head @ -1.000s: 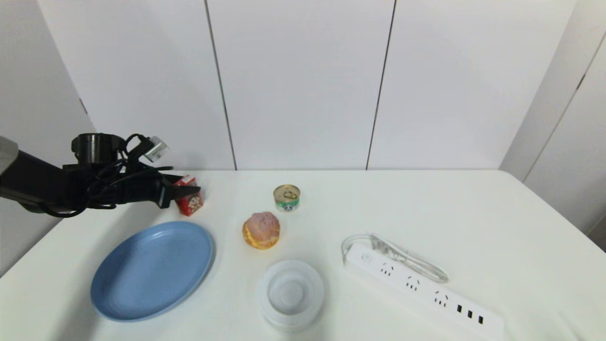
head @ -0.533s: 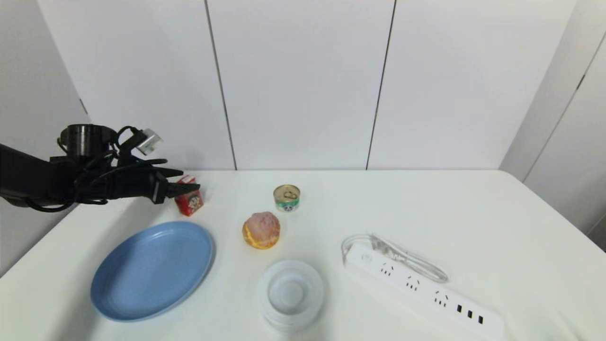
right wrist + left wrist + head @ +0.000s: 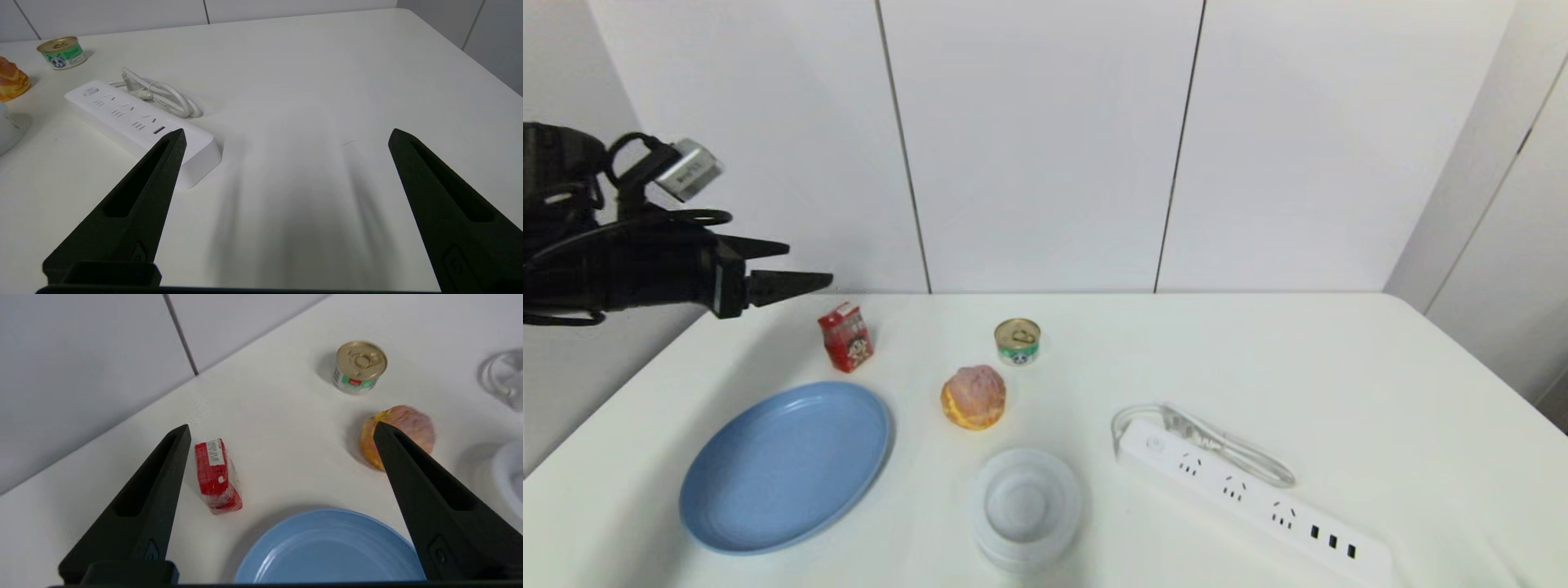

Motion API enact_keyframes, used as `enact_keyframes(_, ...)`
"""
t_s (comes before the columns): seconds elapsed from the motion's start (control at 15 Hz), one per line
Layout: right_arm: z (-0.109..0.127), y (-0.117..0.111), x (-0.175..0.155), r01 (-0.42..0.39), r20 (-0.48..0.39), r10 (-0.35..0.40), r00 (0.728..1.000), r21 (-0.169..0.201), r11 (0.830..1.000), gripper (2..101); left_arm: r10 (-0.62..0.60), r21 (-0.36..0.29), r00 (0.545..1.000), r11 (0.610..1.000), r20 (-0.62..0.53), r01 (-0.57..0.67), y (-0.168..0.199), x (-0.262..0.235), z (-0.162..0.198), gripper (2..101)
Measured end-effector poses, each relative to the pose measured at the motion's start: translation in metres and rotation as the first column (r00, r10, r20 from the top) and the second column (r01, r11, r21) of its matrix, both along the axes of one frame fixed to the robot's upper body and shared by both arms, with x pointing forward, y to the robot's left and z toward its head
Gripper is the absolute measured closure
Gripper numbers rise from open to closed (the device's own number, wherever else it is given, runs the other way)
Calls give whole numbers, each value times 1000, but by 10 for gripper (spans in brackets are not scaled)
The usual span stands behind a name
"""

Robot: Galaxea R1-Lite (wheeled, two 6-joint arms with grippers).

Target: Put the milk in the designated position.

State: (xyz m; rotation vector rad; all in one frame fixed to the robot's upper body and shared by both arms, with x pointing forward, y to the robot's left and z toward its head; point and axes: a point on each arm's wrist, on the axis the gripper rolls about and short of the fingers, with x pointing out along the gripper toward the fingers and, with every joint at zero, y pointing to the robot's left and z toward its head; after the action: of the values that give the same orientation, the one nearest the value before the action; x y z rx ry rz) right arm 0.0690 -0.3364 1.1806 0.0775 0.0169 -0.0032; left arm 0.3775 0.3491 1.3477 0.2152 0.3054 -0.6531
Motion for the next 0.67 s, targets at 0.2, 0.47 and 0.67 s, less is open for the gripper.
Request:
enact_keyframes(0.2, 0, 0, 0, 0, 0, 0, 1000, 0, 1000, 43, 131, 9, 991, 991, 31, -132, -4, -64, 14, 100)
enact_keyframes(0.47, 0, 0, 0, 0, 0, 0, 1000, 0, 1000, 43, 281, -28, 955, 960, 98, -279, -11, -155, 8, 81)
enact_keyframes(0.67, 0, 0, 0, 0, 0, 0, 1000, 0, 1000, 43, 357, -76, 919, 934, 168, -349, -16, -212, -12, 72)
